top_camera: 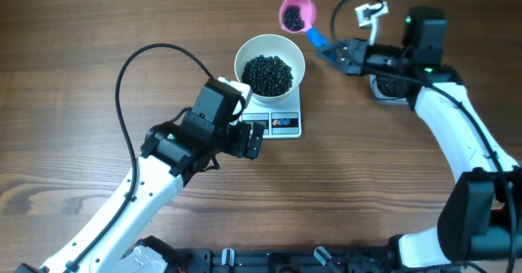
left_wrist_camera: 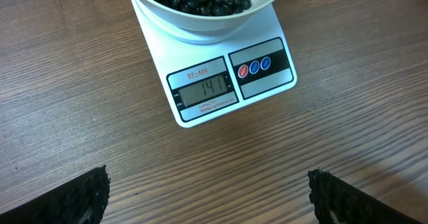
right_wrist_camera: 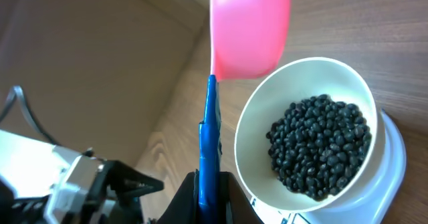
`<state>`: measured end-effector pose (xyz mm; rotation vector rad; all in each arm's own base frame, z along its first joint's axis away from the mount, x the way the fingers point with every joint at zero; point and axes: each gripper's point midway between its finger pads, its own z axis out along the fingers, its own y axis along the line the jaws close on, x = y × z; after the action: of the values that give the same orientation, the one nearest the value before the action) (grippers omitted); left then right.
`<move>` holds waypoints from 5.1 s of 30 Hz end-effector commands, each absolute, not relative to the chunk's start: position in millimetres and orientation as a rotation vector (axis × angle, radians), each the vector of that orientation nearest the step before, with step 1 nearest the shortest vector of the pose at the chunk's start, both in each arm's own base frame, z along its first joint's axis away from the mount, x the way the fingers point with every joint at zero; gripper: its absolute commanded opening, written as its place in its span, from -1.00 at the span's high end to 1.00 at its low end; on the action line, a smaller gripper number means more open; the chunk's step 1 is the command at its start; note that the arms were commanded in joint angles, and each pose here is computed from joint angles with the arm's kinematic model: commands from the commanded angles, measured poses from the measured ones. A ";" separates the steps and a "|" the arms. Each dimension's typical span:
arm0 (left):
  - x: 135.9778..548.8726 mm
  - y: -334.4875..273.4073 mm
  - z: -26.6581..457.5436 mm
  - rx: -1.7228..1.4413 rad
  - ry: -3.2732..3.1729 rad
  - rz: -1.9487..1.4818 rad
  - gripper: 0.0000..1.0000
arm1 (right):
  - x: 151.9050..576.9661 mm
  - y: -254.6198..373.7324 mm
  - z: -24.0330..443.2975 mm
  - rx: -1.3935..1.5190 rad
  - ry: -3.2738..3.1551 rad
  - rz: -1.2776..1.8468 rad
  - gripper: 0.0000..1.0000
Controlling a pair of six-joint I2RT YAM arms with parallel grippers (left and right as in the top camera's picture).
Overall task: Scoop item into bowl and weigh 150g on scale
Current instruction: 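Lift the filled scoop and carry it over the white bowl, then tilt the scoop slightly over the bowl to trickle in a few beans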
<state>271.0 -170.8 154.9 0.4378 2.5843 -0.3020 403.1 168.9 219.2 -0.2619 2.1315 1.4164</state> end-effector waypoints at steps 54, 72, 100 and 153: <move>269.9 -168.9 150.8 0.448 2.592 -0.301 -1.00 | 377.3 210.3 171.3 -0.571 2.327 0.758 0.91; 269.9 -168.9 150.9 0.448 2.592 -0.302 -1.00 | 377.5 215.3 171.2 -0.554 2.331 0.752 0.91; 269.9 -168.9 150.9 0.448 2.592 -0.302 -1.00 | 377.4 215.3 171.0 -0.583 2.320 0.740 0.91; 269.9 -168.9 150.8 0.448 2.592 -0.301 -1.00 | 378.8 213.5 170.2 -0.557 2.331 0.731 0.91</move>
<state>270.8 -170.7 154.5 0.4380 2.5854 -0.3015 372.2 216.0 157.8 -0.5808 2.3582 0.7739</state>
